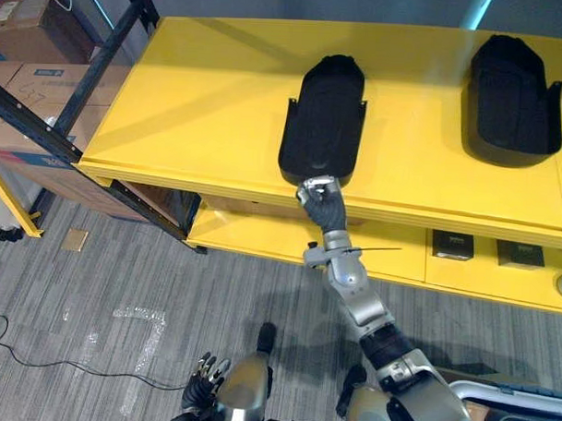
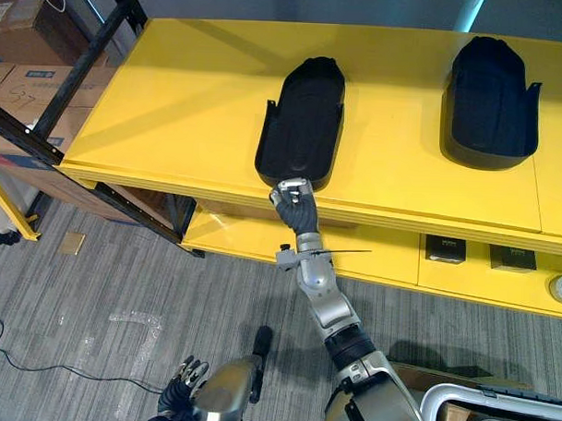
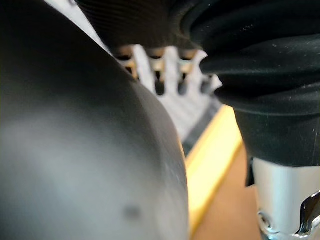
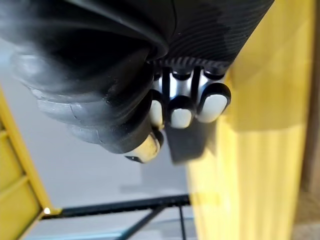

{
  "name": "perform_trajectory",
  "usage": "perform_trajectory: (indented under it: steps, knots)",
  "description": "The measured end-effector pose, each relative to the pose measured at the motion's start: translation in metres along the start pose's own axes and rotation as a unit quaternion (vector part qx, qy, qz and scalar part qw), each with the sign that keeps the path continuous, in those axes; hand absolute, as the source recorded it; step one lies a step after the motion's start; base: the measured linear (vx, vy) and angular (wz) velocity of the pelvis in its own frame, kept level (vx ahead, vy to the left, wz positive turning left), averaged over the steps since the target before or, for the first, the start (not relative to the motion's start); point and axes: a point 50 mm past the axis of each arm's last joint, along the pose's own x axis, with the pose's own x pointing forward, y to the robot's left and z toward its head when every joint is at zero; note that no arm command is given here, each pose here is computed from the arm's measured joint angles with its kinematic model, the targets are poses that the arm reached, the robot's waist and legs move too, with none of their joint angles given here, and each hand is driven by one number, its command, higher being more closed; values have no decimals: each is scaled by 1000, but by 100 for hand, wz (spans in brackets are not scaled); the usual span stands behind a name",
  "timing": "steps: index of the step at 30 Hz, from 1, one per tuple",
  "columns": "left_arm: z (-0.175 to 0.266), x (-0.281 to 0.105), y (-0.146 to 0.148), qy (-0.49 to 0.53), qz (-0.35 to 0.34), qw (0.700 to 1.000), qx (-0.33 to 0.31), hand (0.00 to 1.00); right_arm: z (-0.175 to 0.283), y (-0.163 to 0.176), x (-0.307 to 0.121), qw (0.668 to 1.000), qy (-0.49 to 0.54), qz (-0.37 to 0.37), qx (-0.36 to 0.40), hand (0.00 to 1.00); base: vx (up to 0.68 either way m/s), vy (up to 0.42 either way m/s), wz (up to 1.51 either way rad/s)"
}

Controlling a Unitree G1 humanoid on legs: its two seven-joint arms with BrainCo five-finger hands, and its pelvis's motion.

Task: Walk over and take plastic housings, then place them on the shelf

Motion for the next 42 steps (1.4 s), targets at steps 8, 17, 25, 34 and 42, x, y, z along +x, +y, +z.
perform_trajectory:
  steps: [8,17,25,34,42]
  knots:
    - [-1,0,4,11,-6,998,59,0,19,-11,20,999,-32,-19,-2,100,-1,-1,0]
    - [-3,3,13,24,8,996,82,0,14,-26,36,999,-11,-24,-36,100,0,0,0]
    - [-18,3,27,67,35,993,94,0,22,-28,54,998,-26,-23,-51,100,9,-2,7]
    - [-20,4,29,73,40,992,98,0,23,-29,57,997,-30,-39,-56,100,-1,2,3]
    - [-15,9,23,66,31,992,101,0,28,-38,67,991,-31,-85,-96,100,6,-3,3]
